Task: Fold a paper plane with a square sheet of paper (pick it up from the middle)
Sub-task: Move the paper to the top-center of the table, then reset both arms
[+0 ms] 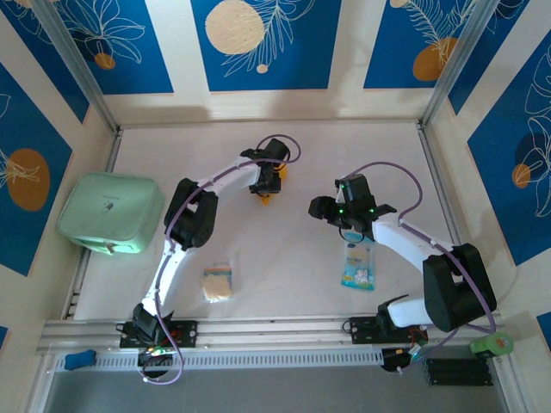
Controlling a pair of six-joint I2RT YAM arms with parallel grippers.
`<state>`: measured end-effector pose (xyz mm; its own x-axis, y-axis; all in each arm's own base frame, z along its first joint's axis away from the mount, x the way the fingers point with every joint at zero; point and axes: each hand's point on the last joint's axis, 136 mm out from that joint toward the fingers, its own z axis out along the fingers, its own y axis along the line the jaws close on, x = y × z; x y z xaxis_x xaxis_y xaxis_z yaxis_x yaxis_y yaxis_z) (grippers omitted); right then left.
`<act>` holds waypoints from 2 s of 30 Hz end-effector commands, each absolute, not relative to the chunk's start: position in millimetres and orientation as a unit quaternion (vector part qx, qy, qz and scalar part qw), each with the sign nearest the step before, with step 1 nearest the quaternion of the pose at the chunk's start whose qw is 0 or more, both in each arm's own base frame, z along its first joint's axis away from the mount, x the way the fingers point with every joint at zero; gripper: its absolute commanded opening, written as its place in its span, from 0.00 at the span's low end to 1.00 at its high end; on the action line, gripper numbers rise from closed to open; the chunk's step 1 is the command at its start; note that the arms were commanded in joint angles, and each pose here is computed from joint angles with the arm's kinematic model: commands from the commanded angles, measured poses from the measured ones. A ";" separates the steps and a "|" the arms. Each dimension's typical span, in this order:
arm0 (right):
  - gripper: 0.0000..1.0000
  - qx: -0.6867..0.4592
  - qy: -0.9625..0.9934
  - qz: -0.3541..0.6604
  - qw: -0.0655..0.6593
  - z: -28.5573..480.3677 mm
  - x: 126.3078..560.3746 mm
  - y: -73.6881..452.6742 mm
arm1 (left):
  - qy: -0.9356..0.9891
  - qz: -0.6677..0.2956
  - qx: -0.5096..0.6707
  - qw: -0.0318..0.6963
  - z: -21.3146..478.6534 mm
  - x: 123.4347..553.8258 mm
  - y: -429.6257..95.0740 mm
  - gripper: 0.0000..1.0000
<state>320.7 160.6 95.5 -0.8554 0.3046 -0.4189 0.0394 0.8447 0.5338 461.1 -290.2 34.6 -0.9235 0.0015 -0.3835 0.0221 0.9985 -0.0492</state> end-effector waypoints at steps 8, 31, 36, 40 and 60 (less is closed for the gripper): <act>0.65 0.096 0.924 0.271 0.253 103.7 322.8 161.9 | 0.965 -0.059 -0.011 0.255 113.1 464.7 -290.6 0.48; 1.00 0.137 0.862 0.064 0.485 219.7 342.1 38.1 | 0.826 0.043 -0.071 0.558 254.4 369.3 -104.1 0.99; 1.00 0.177 0.844 -0.002 0.507 193.7 338.7 0.0 | 0.808 0.108 -0.086 0.573 212.5 345.5 -45.0 0.99; 1.00 0.193 0.833 -0.027 0.518 167.6 338.5 -18.2 | 0.799 0.156 -0.082 0.575 182.6 332.6 -13.8 0.99; 1.00 0.051 0.828 0.014 0.559 118.3 372.6 -1.6 | 0.801 -0.011 0.028 0.598 121.9 374.9 -15.7 0.99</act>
